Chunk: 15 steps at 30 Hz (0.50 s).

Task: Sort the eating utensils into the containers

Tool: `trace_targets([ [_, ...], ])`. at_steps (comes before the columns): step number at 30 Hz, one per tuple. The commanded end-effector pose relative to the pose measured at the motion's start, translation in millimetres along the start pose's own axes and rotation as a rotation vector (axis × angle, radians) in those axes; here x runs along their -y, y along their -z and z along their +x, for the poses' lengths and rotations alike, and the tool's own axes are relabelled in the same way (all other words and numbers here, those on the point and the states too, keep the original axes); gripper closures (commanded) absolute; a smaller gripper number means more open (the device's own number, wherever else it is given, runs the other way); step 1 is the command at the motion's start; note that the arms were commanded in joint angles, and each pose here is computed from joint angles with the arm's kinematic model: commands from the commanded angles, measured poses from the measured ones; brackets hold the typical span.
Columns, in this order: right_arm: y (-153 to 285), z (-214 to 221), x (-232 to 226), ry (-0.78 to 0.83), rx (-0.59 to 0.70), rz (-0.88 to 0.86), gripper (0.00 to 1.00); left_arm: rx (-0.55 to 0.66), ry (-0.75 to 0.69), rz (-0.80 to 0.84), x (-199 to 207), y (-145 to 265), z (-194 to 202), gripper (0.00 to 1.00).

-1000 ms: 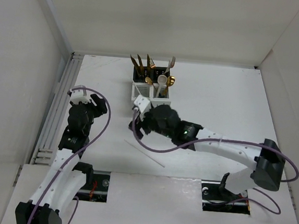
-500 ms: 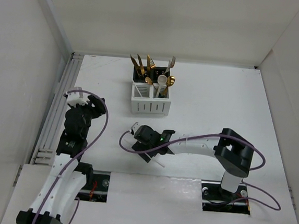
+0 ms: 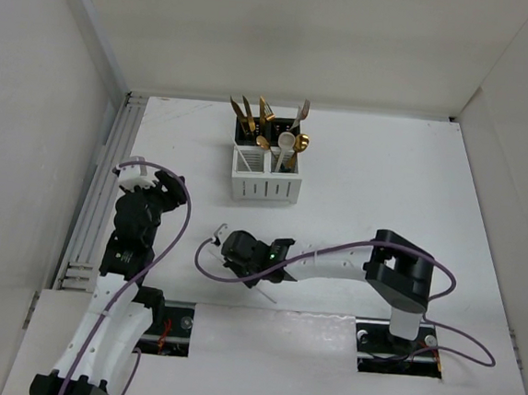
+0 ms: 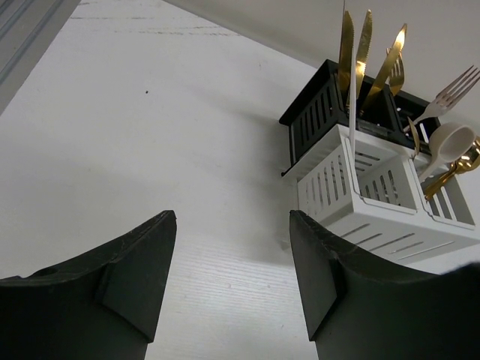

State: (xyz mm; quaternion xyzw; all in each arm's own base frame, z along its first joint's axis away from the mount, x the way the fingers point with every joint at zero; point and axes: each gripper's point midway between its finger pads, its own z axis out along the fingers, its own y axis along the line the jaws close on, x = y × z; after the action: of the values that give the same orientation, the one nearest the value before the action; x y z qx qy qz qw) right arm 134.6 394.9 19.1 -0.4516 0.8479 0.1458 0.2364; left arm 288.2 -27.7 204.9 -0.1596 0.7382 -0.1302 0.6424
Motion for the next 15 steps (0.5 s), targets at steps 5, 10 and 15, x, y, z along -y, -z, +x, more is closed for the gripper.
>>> trace_targets([
  [5,-15,46,22,-0.002,-0.175,0.130,1.00,0.044,0.015,0.020,4,2,-10,0.41],
  [10,35,-37,25,0.004,0.076,0.156,1.00,0.057,0.017,-0.009,-2,1,-13,0.41],
  [15,97,-134,66,-0.095,0.388,0.179,1.00,0.065,0.017,-0.070,-12,-1,-18,0.41],
])
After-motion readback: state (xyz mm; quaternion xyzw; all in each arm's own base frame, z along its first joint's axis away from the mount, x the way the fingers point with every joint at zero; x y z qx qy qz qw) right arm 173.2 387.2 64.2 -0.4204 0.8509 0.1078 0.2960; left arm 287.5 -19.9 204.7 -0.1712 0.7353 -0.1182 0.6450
